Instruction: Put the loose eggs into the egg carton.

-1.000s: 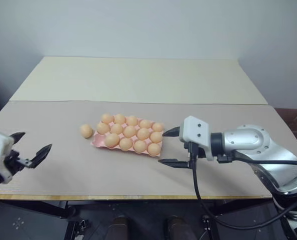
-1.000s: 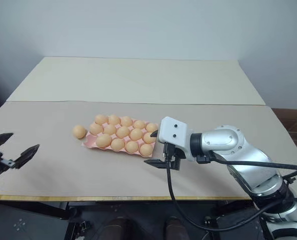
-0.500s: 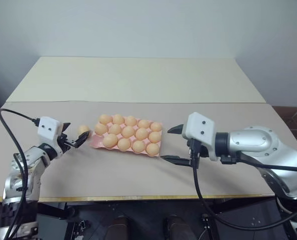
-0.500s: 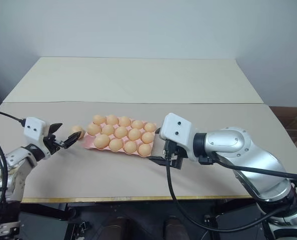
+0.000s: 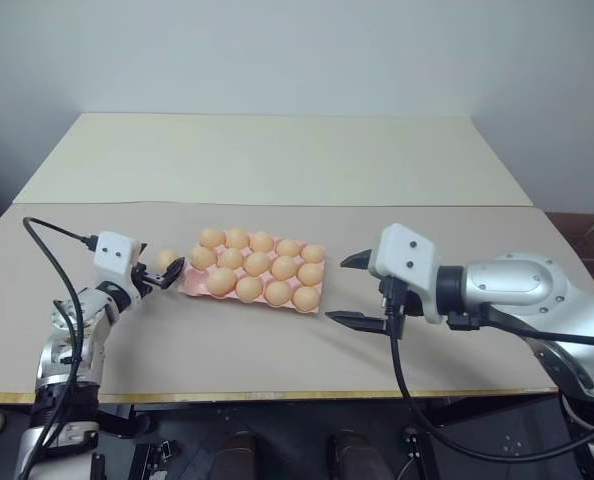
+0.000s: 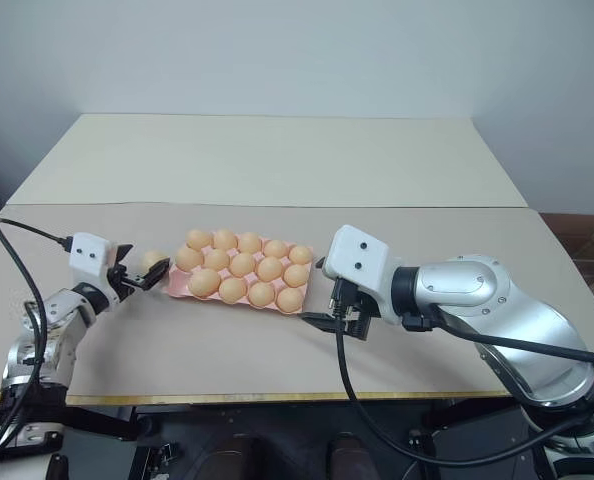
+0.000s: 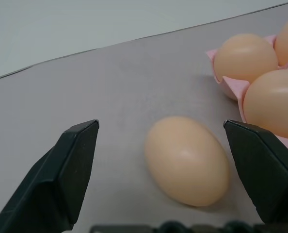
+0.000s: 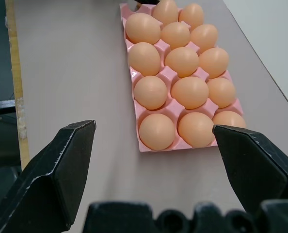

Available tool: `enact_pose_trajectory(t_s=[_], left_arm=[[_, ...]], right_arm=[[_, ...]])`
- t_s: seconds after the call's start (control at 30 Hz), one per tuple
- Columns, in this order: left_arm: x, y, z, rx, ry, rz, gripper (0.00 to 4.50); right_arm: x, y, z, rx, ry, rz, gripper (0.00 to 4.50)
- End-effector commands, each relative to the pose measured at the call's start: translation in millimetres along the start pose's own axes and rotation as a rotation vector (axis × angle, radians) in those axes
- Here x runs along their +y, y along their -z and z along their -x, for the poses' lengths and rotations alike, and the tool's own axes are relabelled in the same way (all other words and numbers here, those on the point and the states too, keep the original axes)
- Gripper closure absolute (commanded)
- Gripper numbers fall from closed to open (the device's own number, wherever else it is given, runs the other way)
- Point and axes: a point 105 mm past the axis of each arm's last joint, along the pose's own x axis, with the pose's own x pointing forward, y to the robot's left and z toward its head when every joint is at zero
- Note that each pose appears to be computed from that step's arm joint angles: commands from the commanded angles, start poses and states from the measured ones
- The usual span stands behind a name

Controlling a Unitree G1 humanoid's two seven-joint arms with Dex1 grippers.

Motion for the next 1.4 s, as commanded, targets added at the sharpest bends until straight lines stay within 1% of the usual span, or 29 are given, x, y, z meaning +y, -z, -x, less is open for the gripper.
enact_pose_trajectory(t_s=[0.03,0.4,0.43,0.47,0.5,0.63,0.67,0.7,0.83,0.9,0.97,1.03,1.13,1.2,1.3,1.4], left_arm=[[-2.8,-8.7,-5.0,-0.036,0.023,-0.026,0.02],[-1.3,-2.3,-19.3,-0.015,0.001,-0.023,0.02],[-0.7,-2.0,-19.3,-0.012,-0.001,-0.028,0.41],[-0.7,-1.9,-19.3,-0.013,0.003,-0.034,0.6],[-0.7,-2.0,-19.2,-0.013,0.006,-0.034,0.87],[0.9,-1.5,-16.7,-0.005,0.004,-0.045,2.14],[1.8,-1.6,-16.1,-0.005,-0.002,-0.049,2.39],[2.4,-1.9,-15.4,-0.006,-0.005,-0.052,2.48],[7.8,-5.2,-8.5,-0.012,-0.034,-0.109,2.52],[8.7,-15.5,-2.7,-0.059,-0.031,-0.101,2.52],[5.9,-35.8,11.4,-0.164,0.014,-0.08,2.52],[0.9,-48.2,23.0,-0.227,0.065,-0.08,2.52],[-7.2,-61.3,36.1,-0.285,0.142,-0.082,2.52],[-17.8,-68.7,44.5,-0.321,0.24,-0.059,2.52],[-30.3,-72.4,52.2,-0.344,0.357,-0.031,2.52],[-47.5,-64.7,46.6,-0.297,0.465,-0.032,2.52]], right_arm=[[-3.5,-9.1,5.9,-0.025,0.038,0.035,0.0],[-4.5,-8.1,6.2,-0.026,0.059,0.026,0.0],[-4.7,-8.1,6.1,-0.027,0.061,0.025,0.0],[-5.0,-8.1,5.9,-0.027,0.062,0.024,0.0],[-5.1,-7.9,5.8,-0.026,0.063,0.023,0.0],[-4.7,-7.5,5.8,-0.025,0.059,0.021,0.0],[-4.6,-7.4,5.7,-0.025,0.058,0.021,0.0],[-4.6,-7.4,5.6,-0.025,0.058,0.021,0.0],[-4.9,-6.9,5.5,-0.024,0.06,0.021,0.0],[-4.7,-6.8,5.5,-0.024,0.062,0.022,0.0],[-4.5,-6.9,5.6,-0.025,0.067,0.021,0.0],[-4.6,-6.8,5.8,-0.027,0.073,0.02,0.0],[-5.0,-6.8,5.9,-0.027,0.084,0.019,0.0],[-5.1,-7.3,6.0,-0.031,0.095,0.019,0.0],[-5.4,-7.7,5.8,-0.035,0.107,0.018,0.0],[-5.5,-7.4,5.7,-0.036,0.128,0.018,0.0]])
